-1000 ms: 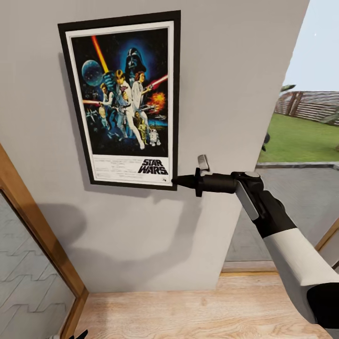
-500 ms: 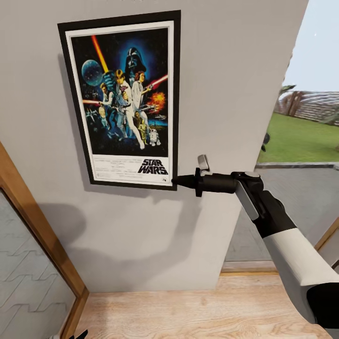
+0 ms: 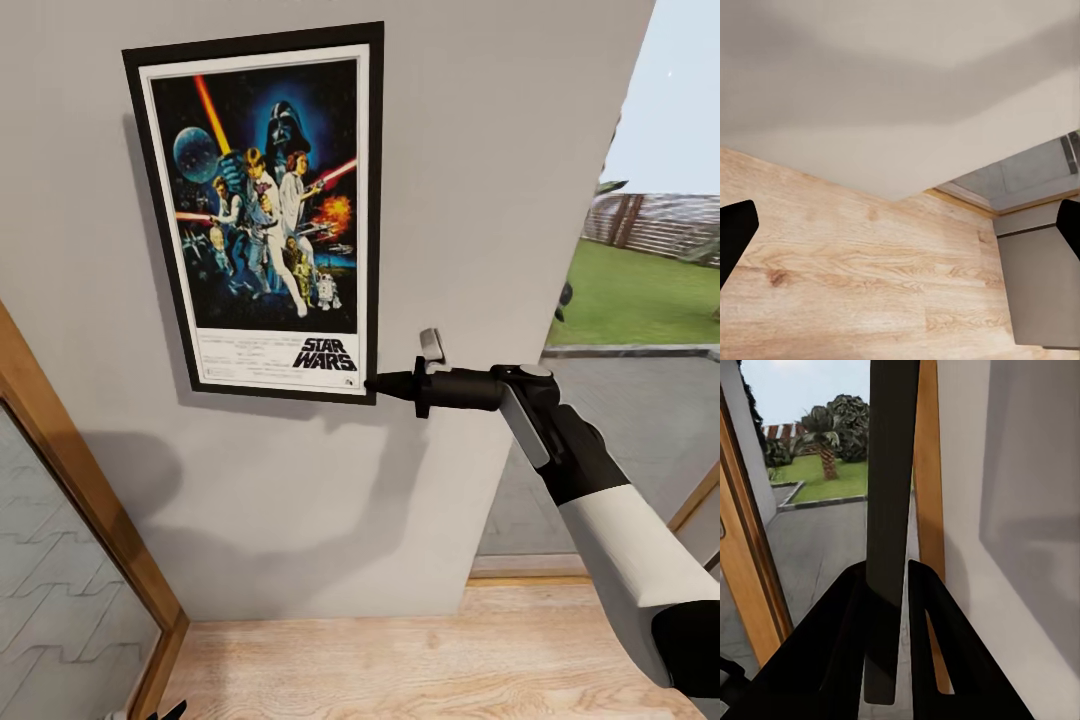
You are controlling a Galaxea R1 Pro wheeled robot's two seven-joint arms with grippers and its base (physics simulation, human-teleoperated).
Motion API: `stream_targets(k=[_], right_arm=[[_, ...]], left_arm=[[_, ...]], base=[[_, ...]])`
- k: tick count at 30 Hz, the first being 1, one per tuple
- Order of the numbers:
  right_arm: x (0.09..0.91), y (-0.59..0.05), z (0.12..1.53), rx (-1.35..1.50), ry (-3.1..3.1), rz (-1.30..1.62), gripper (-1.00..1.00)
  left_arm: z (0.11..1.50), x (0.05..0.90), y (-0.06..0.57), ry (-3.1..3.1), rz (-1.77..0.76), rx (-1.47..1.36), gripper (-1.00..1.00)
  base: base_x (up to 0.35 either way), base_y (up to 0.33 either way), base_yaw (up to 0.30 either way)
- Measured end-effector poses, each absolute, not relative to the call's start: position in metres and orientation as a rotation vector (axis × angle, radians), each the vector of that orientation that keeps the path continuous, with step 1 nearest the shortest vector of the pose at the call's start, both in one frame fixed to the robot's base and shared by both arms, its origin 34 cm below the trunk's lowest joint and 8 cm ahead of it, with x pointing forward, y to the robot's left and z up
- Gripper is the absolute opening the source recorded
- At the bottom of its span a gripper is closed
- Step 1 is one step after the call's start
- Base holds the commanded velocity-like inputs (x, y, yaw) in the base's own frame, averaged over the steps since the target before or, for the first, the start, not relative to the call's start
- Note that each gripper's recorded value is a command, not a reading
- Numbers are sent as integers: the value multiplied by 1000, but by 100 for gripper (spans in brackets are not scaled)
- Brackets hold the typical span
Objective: Pick up the poster from the kitchen countertop and hang it on one of the wall nails in the kitchen.
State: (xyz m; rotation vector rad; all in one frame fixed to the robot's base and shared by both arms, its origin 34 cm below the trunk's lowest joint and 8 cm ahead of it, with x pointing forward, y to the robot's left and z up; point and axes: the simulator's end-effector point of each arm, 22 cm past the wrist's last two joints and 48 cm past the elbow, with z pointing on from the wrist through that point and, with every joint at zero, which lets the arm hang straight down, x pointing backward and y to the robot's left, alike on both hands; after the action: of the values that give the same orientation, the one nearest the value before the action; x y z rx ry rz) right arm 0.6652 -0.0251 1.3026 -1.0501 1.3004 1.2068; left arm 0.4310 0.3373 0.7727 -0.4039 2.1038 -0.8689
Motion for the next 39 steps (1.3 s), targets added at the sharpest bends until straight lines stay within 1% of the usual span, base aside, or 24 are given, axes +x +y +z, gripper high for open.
stream_targets(k=[39], right_arm=[[666, -26, 1304, -1042, 1297, 1208, -100]], left_arm=[[773, 431, 337, 2104, -869, -404, 100]], base=[[12, 0, 0]])
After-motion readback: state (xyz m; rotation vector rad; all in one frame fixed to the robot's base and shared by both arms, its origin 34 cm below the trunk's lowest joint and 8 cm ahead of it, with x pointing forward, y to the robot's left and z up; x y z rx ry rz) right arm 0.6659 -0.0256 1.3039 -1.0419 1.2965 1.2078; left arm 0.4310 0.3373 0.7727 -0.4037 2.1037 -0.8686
